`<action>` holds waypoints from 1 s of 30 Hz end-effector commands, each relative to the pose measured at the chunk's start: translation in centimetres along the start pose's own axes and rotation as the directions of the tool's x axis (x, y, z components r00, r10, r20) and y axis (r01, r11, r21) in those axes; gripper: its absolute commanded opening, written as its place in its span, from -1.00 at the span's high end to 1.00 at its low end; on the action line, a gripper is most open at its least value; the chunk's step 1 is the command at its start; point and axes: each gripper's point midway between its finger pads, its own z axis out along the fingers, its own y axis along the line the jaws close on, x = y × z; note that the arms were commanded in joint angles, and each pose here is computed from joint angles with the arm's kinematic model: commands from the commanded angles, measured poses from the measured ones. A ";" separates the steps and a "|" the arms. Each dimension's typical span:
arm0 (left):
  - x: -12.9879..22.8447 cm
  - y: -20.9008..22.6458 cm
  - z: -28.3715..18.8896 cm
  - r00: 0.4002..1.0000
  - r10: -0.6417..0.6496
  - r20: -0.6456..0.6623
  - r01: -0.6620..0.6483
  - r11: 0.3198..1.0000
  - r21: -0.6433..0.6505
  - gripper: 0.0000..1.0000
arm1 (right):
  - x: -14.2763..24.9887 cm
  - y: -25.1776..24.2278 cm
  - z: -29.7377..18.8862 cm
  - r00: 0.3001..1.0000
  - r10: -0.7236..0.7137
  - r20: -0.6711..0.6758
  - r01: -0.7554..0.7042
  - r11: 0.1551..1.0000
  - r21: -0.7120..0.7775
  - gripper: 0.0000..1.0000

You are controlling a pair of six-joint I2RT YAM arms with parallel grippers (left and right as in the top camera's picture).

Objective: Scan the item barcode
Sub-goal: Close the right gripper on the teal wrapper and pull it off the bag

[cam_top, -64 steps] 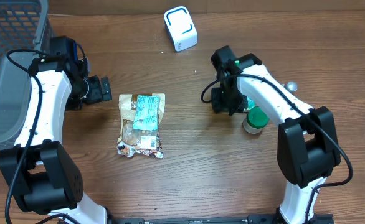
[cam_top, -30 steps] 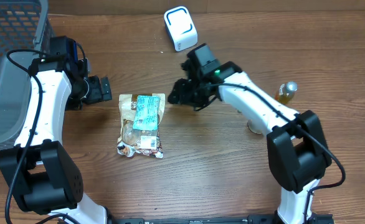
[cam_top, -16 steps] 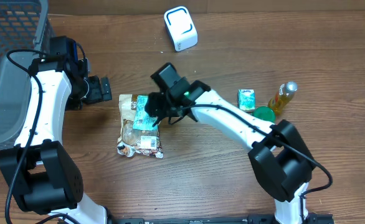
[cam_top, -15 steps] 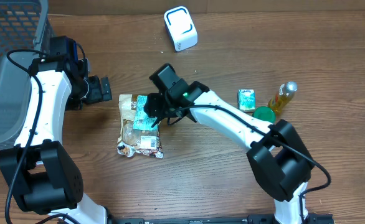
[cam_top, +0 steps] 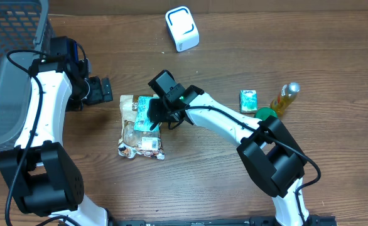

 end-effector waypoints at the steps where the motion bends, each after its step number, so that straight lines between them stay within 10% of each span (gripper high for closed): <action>1: -0.6 -0.1 0.0 1.000 0.004 0.007 -0.004 1.000 0.008 -0.99 | 0.8 -0.9 1.6 0.999 0.031 -0.024 -0.030 0.999 0.030 0.08; 8: -0.6 -0.1 0.0 1.000 0.005 0.007 -0.005 1.000 0.008 -0.99 | 0.9 -0.6 1.6 0.999 0.022 -0.035 -0.021 1.000 0.013 0.93; 30: -0.6 -0.1 0.0 1.000 0.005 0.007 -0.005 1.000 0.008 -1.00 | -0.9 -6.0 -6.7 0.997 0.005 -0.082 0.001 0.997 0.074 0.93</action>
